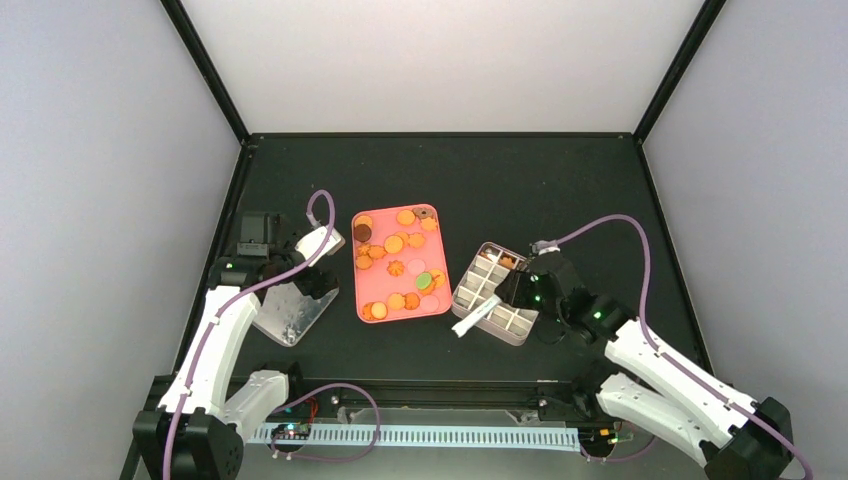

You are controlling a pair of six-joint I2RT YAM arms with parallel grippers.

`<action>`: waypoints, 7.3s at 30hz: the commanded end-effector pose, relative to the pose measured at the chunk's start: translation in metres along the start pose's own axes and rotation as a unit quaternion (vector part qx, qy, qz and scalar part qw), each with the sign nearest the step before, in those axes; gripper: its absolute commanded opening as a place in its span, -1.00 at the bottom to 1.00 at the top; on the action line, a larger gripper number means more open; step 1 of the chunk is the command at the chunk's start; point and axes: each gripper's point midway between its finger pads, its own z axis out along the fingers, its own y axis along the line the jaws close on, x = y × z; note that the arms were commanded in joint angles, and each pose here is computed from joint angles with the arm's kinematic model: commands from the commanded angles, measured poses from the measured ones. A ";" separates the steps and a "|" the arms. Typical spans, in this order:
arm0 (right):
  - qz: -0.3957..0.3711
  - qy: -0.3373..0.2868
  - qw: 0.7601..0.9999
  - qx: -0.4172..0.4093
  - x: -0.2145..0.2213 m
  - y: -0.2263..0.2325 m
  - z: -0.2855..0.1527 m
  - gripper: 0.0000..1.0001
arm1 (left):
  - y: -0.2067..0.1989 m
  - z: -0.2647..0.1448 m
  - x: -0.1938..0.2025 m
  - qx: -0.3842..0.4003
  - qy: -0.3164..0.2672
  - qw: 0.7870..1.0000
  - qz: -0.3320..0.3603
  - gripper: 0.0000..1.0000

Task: Pack the cookies
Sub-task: Pick up the clamp from the packing box, then place the clamp on the plate.

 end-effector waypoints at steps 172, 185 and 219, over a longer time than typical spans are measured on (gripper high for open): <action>-0.102 0.067 0.980 0.159 0.036 0.020 0.046 -0.59 | -0.004 0.003 0.010 -0.021 -0.025 0.999 0.006 0.65; -0.160 0.038 0.974 0.157 0.030 0.046 0.035 -0.98 | -0.004 0.003 0.010 -0.021 -0.025 0.999 0.007 0.66; -0.391 0.079 0.909 -0.122 0.116 0.194 0.081 0.07 | -0.052 -0.005 0.014 0.096 -0.090 0.986 0.099 0.70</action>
